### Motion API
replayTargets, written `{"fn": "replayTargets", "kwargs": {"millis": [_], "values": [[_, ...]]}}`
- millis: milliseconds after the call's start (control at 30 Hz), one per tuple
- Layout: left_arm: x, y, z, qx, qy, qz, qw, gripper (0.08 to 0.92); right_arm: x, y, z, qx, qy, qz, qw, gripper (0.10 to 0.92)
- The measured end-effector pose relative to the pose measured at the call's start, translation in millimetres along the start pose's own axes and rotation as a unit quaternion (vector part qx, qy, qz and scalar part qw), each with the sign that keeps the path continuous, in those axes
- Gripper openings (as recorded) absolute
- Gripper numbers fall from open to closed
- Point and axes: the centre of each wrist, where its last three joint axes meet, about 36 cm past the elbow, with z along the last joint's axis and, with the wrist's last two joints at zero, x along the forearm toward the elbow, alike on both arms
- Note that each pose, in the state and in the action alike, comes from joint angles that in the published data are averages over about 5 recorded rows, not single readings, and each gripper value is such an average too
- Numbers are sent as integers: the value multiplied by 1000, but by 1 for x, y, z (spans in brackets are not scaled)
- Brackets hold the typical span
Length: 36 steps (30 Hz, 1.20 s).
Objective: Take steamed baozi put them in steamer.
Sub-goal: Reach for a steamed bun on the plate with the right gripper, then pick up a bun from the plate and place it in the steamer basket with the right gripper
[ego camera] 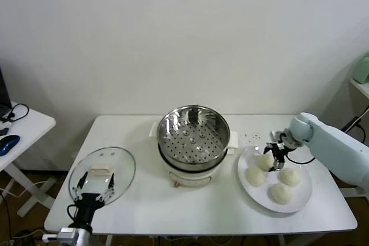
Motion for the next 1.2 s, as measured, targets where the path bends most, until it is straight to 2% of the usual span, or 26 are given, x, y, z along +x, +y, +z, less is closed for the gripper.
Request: {"fn": "replayTargets", "kwargs": {"millis": [233,567,767,933,1067,1200], "values": [[1,-1,1,1,1,0,1000,823,2,-1,-1,0,-1,2,1000,705],[3,-1,1,1,2,0,1000,823,20,-10,-10,13,-13,14,1000,695],[3,-2,-1,-2,1,1,1000,823,64,-30,-32,48,-21,33,998,693],[4,-3,-1,-5,3,4,1000,823,113,-47,-69,119,-19,53,991,690],[4,-4,0,-5,4,5,1000,823,153,-55,-109,199,-1,71,977,687],[3,-5,0,-7,5,8,1000,823,184,-54,-157,290,24,87,953,687]]}}
